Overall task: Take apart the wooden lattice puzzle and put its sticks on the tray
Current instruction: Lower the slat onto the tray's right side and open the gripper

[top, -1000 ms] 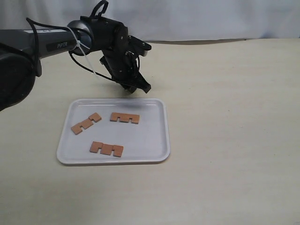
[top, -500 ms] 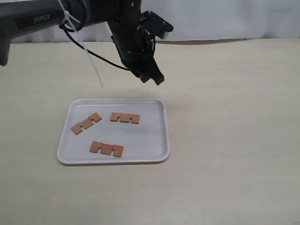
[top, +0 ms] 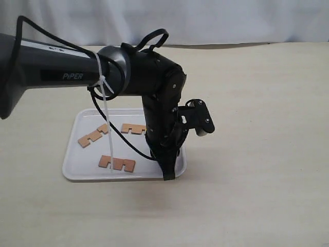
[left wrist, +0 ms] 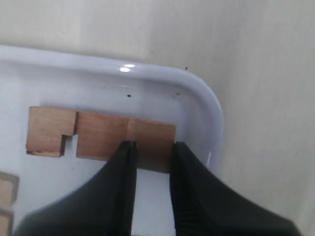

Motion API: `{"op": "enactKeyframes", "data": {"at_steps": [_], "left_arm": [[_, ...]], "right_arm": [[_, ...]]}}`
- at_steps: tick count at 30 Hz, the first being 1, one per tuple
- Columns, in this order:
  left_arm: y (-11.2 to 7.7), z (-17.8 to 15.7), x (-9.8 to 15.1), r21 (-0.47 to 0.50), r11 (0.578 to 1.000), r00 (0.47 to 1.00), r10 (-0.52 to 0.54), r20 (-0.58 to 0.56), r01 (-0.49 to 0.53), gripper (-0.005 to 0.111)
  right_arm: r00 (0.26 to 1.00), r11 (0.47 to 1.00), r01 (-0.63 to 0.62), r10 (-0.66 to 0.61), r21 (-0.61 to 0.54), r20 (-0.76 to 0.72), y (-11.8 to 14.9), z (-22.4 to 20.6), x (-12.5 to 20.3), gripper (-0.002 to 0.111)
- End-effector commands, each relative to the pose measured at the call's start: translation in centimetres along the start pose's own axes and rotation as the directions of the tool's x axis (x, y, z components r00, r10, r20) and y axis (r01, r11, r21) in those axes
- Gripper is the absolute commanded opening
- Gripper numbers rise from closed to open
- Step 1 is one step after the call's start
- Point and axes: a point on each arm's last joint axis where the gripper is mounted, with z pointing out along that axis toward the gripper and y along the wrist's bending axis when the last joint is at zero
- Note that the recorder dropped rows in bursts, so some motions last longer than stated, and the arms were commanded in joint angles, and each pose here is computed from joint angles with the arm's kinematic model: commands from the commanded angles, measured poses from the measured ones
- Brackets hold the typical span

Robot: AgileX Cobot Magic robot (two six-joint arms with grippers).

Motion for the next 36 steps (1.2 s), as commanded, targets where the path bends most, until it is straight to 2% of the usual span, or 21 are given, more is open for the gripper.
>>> {"op": "enactKeyframes", "data": {"at_steps": [1, 8, 10, 13, 17, 20, 22, 25, 27, 30, 33, 36], "left_arm": [[0.1, -0.4, -0.3, -0.03, 0.999, 0.999, 0.022, 0.042, -0.021, 0.0], [0.0, -0.4, -0.1, -0.022, 0.999, 0.999, 0.026, 0.023, -0.026, 0.0], [0.0, -0.4, 0.0, -0.024, 0.999, 0.999, 0.035, 0.005, -0.035, 0.005], [-0.1, -0.4, 0.2, -0.014, 0.999, 0.999, 0.04, -0.018, -0.04, 0.023], [0.1, -0.7, 0.2, -0.035, 0.999, 0.999, 0.03, -0.024, -0.031, 0.061], [0.2, -1.4, 0.1, -0.017, 1.0, 0.999, 0.025, -0.048, -0.026, 0.077], [0.3, -2.1, 0.0, -0.007, 1.0, 0.998, 0.02, -0.067, -0.02, 0.08], [0.8, -3.5, -0.2, -0.037, 0.998, 0.992, -0.062, -0.112, 0.058, 0.079], [1.3, -4.5, 0.0, -0.086, 0.989, 0.979, -0.132, -0.155, 0.12, 0.079], [2.6, -5.5, 0.2, -0.186, 0.965, 0.965, -0.213, -0.15, 0.184, 0.075], [3.8, -6.9, 1.3, -0.226, 0.931, 0.941, -0.318, -0.112, 0.288, 0.058], [5.2, -8.7, 3.0, -0.228, 0.866, 0.884, -0.465, -0.043, 0.445, 0.031]], "right_arm": [[1.0, 1.0, -0.006, 0.006, 0.004, 0.007, 0.0, 0.0, 0.0, 0.004], [1.0, 1.0, -0.006, 0.006, 0.004, 0.007, 0.0, 0.0, 0.0, 0.004], [1.0, 1.0, -0.006, 0.006, 0.004, 0.007, 0.0, 0.0, 0.0, 0.004], [1.0, 1.0, -0.006, 0.006, 0.004, 0.007, 0.0, 0.0, 0.0, 0.004], [1.0, 1.0, -0.006, 0.006, 0.004, 0.007, 0.0, 0.0, 0.0, 0.004], [1.0, 1.0, -0.006, 0.006, 0.004, 0.007, 0.0, 0.0, 0.0, 0.004], [1.0, 1.0, -0.006, 0.006, 0.004, 0.007, 0.0, 0.0, 0.0, 0.004], [1.0, 1.0, -0.006, 0.006, 0.004, 0.007, 0.0, 0.0, 0.0, 0.004], [1.0, 1.0, -0.006, 0.006, 0.004, 0.007, 0.0, 0.0, 0.0, 0.004], [1.0, 1.0, -0.006, 0.006, 0.004, 0.007, 0.0, 0.0, 0.0, 0.004], [1.0, 1.0, -0.006, 0.006, 0.004, 0.007, 0.0, 0.0, 0.0, 0.004], [1.0, 1.0, -0.006, 0.006, 0.004, 0.007, 0.0, 0.0, 0.0, 0.004]]}}
